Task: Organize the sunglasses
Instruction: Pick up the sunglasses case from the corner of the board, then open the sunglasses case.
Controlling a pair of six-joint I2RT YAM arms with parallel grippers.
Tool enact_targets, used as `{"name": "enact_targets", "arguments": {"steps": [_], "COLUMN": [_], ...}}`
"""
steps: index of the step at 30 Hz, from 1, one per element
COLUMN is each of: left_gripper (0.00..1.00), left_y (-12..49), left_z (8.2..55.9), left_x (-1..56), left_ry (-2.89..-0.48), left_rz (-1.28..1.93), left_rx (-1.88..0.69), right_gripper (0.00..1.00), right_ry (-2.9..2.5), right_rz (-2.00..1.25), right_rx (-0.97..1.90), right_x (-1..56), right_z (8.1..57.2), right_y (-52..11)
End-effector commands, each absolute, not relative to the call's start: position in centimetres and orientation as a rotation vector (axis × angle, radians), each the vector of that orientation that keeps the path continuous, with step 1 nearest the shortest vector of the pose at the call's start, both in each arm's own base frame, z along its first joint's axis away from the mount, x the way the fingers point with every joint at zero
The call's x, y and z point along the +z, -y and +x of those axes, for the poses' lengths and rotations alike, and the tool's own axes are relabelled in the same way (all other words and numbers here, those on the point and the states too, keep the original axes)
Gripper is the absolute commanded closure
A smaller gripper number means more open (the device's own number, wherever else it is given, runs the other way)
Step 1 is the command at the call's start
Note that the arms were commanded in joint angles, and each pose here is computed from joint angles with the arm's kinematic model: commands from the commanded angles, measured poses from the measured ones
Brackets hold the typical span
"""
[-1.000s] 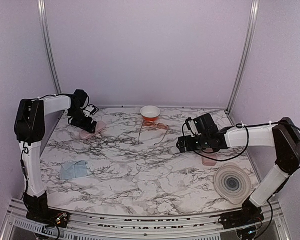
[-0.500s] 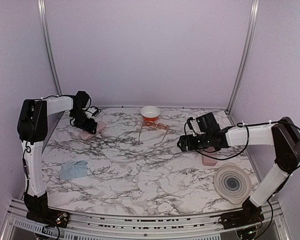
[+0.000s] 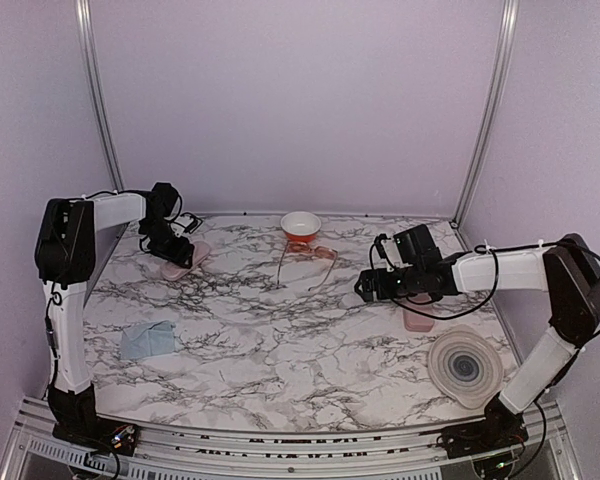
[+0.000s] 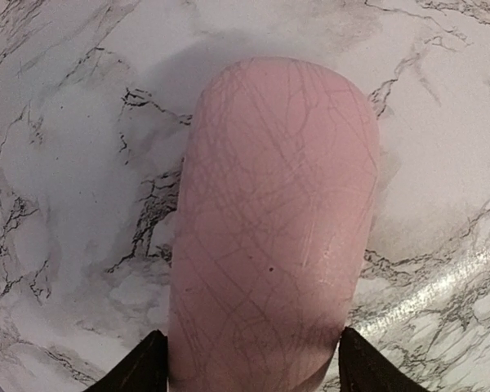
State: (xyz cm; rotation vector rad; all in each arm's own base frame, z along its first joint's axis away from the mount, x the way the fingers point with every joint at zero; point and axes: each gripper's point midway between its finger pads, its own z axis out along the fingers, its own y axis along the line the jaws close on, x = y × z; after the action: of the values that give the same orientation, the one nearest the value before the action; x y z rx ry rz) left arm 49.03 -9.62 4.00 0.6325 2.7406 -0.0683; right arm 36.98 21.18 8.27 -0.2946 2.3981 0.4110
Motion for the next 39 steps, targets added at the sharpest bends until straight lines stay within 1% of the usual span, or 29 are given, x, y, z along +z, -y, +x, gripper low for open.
{"name": "enact_targets", "arguments": {"steps": [1,8,12,15,17,22,24,25,29,33,39], "left_gripper": [0.28,0.34,0.3,0.3,0.32,0.4,0.46,0.48,0.51,0.54,0.58], "left_y": [10.2,10.3,10.4,10.6,10.7,10.5,10.6,10.8,12.1,14.1,18.5], "left_z": [48.3,48.1,47.7,47.6,47.6,47.4,47.4,47.3,46.7,45.6,43.1], "left_x": [3.0,2.8,2.2,2.2,2.1,1.8,1.8,2.1,3.5,5.4,9.1], "left_ry": [-2.777,-2.784,-2.798,-2.798,-2.799,-2.811,-2.814,-2.811,-2.798,-2.777,-2.703], "left_rz": [0.658,0.664,0.681,0.688,0.686,0.677,0.667,0.66,0.614,0.551,0.517], "left_rx": [-0.098,-0.094,-0.076,-0.068,-0.068,-0.051,-0.051,-0.063,-0.125,-0.253,-0.441], "right_gripper": [0.02,0.02,0.02,0.02,0.02,0.02,0.02,0.02,0.02,0.02,0.02], "right_ry": [-2.366,-2.366,-2.366,-2.365,-2.364,-2.36,-2.359,-2.357,-2.349,-2.343,-2.293], "right_rz": [-0.287,-0.283,-0.282,-0.278,-0.279,-0.277,-0.274,-0.274,-0.273,-0.277,-0.247], "right_rx": [0.425,0.428,0.428,0.43,0.432,0.436,0.438,0.439,0.448,0.45,0.383], "right_x": [9.0,9.0,9.0,9.0,9.1,9.2,9.2,9.2,9.4,9.6,12.2], "right_z": [37.8,37.9,37.9,37.9,37.8,37.9,37.9,37.8,37.8,37.7,36.9], "right_y": [-21.3,-21.3,-21.2,-21.2,-21.2,-21.1,-21.1,-21.1,-21.0,-21.0,-21.0]}}
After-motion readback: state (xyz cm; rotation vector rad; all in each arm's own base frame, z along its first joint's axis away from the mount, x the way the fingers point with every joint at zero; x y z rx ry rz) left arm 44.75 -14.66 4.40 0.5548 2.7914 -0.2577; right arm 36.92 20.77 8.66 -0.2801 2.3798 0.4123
